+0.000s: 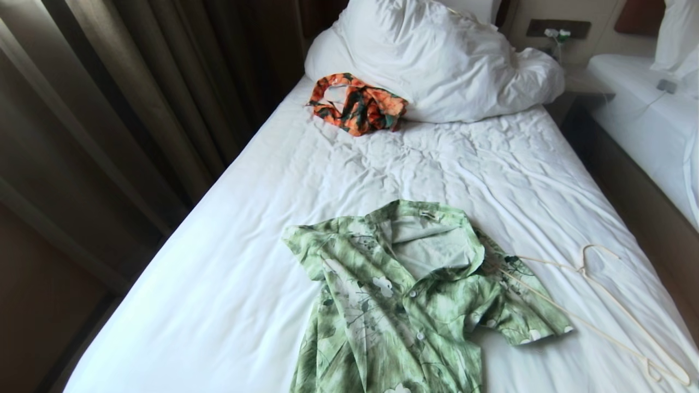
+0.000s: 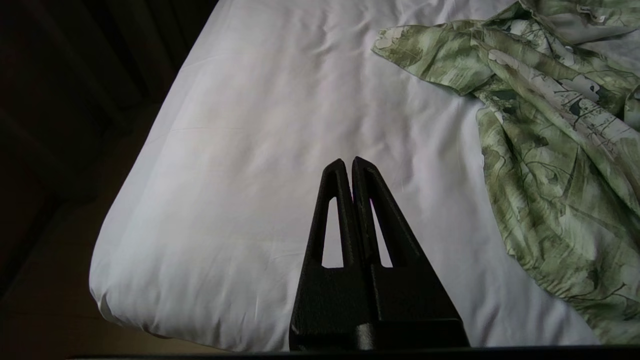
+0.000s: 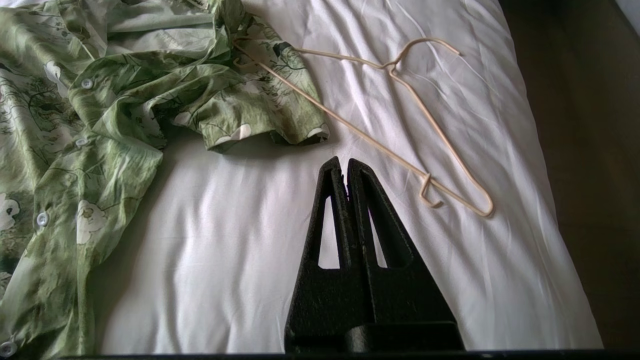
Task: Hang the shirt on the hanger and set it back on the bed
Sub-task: Lift the shirt and hanger
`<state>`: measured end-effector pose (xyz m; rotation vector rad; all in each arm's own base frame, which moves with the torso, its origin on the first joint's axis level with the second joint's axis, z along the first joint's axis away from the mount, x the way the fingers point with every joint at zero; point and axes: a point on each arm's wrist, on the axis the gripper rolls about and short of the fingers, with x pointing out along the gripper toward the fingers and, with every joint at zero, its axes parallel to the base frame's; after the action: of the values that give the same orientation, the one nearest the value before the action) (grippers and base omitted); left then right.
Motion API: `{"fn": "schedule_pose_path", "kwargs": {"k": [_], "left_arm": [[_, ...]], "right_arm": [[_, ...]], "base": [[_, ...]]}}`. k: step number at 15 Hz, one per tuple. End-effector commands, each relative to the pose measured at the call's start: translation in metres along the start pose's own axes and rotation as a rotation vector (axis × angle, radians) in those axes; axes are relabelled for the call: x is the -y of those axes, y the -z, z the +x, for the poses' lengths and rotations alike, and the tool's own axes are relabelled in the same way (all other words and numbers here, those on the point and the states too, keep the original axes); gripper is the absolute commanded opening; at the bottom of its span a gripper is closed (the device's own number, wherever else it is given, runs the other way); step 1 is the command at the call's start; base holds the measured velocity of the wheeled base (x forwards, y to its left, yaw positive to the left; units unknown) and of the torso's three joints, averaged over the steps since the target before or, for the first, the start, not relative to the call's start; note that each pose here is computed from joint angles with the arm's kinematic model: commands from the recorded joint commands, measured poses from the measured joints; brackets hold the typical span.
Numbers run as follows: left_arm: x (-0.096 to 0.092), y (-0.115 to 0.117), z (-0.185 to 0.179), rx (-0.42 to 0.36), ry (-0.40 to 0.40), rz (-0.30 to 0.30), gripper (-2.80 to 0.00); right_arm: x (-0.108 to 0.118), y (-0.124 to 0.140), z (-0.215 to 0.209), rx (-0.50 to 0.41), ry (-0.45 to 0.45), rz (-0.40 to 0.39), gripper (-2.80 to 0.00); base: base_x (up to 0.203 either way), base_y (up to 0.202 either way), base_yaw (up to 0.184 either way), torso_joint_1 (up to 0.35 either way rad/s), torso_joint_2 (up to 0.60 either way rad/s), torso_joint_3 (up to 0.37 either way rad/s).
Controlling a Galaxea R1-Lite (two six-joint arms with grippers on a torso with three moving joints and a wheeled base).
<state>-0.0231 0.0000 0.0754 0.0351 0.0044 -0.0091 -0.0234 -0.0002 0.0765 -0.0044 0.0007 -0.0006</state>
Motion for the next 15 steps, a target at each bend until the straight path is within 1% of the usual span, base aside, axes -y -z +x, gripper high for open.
{"fn": "schedule_pose_path", "kwargs": {"k": [1, 3, 5, 9, 12, 13, 15], "left_arm": [[0.000, 0.000, 0.000, -0.002, 0.000, 0.000, -2.80], [0.000, 0.000, 0.000, -0.002, 0.000, 0.000, -2.80], [0.000, 0.000, 0.000, -0.002, 0.002, 0.000, -2.80], [0.000, 0.000, 0.000, -0.002, 0.001, 0.000, -2.80], [0.000, 0.000, 0.000, -0.002, 0.000, 0.000, -2.80], [0.000, 0.000, 0.000, -0.002, 0.001, 0.000, -2.80], [0.000, 0.000, 0.000, -0.002, 0.000, 0.000, -2.80]], "right_arm": [[0.000, -0.009, -0.003, 0.021, -0.005, 0.000, -2.80], [0.000, -0.026, -0.008, 0.027, -0.005, 0.000, -2.80], [0.000, -0.042, -0.008, 0.011, -0.007, -0.001, -2.80], [0.000, -0.081, 0.006, -0.043, -0.011, 0.003, -2.80], [0.000, -0.107, 0.029, -0.126, -0.013, 0.007, -2.80], [0.000, -0.115, 0.042, -0.166, -0.012, 0.010, -2.80], [0.000, -0.129, 0.074, -0.238, -0.008, 0.042, -2.80]], "base": [[0.000, 0.000, 0.000, 0.000, 0.00, 0.000], [0.000, 0.000, 0.000, 0.000, 0.00, 0.000], [0.000, 0.000, 0.000, 0.000, 0.00, 0.000], [0.000, 0.000, 0.000, 0.000, 0.00, 0.000], [0.000, 0.000, 0.000, 0.000, 0.00, 0.000], [0.000, 0.000, 0.000, 0.000, 0.00, 0.000], [0.000, 0.000, 0.000, 0.000, 0.00, 0.000]]}}
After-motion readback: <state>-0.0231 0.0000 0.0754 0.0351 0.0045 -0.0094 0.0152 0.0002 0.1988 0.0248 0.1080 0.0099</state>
